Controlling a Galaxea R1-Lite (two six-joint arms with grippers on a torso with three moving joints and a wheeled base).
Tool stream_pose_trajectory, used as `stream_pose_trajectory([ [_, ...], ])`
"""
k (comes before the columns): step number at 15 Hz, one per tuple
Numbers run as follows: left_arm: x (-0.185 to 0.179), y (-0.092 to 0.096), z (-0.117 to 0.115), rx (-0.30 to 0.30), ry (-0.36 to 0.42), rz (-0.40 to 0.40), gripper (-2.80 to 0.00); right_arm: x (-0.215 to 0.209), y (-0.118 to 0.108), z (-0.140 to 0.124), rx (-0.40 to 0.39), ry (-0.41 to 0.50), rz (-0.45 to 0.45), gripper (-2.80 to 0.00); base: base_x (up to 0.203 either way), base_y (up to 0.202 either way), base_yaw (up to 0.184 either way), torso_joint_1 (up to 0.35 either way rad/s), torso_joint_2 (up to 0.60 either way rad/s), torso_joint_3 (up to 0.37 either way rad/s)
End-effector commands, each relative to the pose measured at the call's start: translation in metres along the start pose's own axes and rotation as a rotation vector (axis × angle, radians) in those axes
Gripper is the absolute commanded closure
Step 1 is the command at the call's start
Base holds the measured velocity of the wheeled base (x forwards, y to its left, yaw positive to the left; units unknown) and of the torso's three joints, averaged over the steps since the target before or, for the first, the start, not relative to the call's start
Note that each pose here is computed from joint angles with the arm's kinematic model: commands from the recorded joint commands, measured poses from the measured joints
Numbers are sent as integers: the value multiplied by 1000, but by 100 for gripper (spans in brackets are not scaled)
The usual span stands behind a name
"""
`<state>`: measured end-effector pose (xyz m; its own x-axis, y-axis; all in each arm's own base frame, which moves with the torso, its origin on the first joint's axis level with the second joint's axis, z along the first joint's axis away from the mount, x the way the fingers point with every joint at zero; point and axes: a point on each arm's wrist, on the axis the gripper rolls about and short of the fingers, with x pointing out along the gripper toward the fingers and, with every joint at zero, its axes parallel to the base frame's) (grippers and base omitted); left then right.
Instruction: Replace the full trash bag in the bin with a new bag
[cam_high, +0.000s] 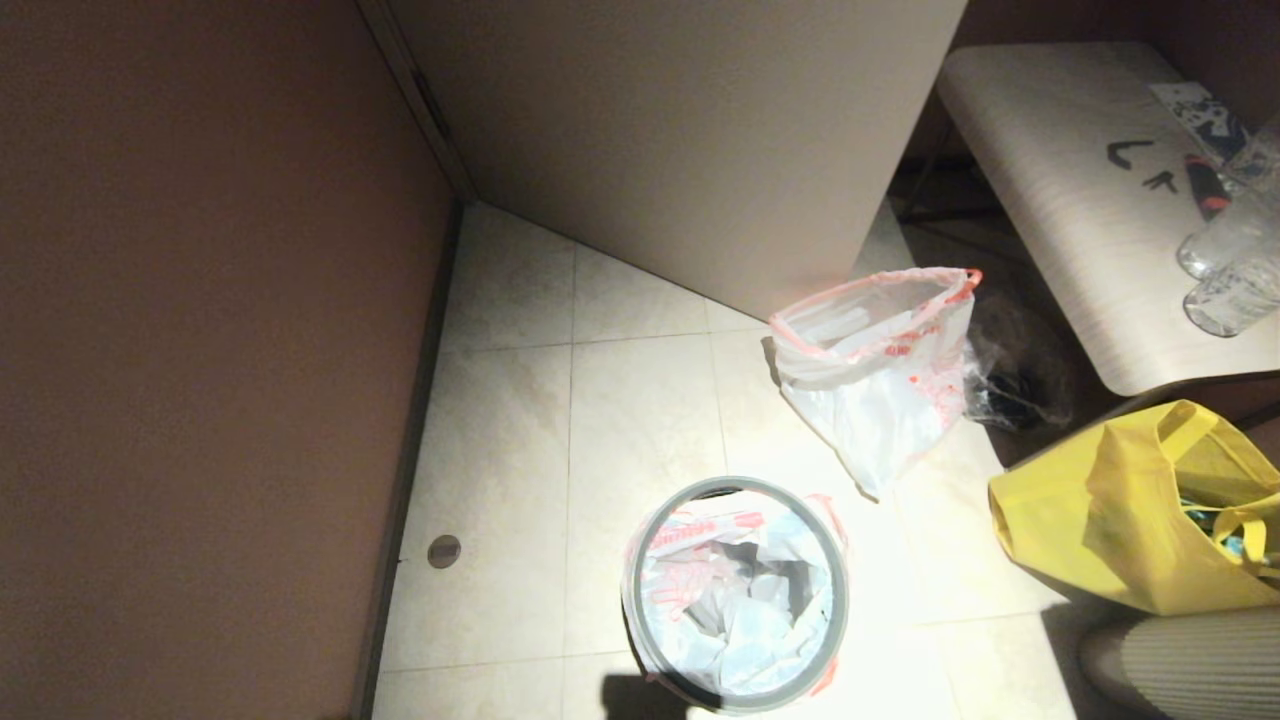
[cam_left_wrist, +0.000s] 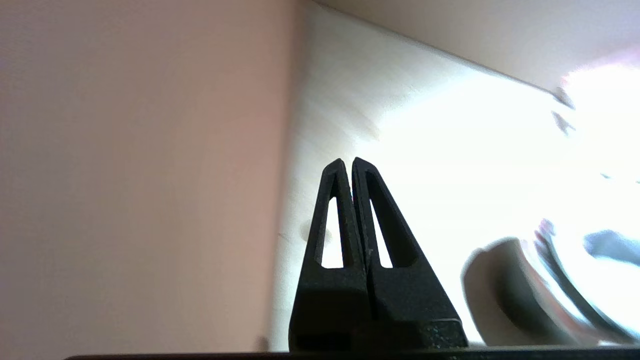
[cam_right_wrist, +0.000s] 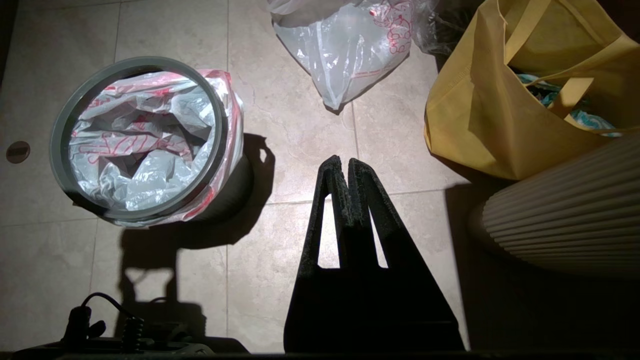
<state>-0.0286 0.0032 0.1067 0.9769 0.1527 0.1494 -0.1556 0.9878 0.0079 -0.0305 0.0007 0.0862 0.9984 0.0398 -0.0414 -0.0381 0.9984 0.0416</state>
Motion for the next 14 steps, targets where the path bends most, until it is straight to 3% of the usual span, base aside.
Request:
stream_pose_trajectory([
  [1, 1, -2, -15, -2, 35, -79, 0, 1, 0, -3, 5, 11, 1, 0, 0, 0, 0, 0, 0, 0],
  [3, 2, -5, -28, -10, 86, -166, 0, 2, 0, -4, -35, 12, -7, 0, 0, 0, 0, 0, 0, 0],
  [6, 2, -5, -30, -4, 96, -174, 0, 5, -1, -10, -80, 5, -29, 0, 0, 0, 0, 0, 0, 0],
  [9, 1, -5, -33, 61, 143, -188, 0, 6, -1, -11, -75, 6, -29, 0, 0, 0, 0, 0, 0, 0],
  [14, 1, -5, -33, 62, 141, -198, 0, 6, -1, -11, -81, 6, -28, 0, 0, 0, 0, 0, 0, 0],
])
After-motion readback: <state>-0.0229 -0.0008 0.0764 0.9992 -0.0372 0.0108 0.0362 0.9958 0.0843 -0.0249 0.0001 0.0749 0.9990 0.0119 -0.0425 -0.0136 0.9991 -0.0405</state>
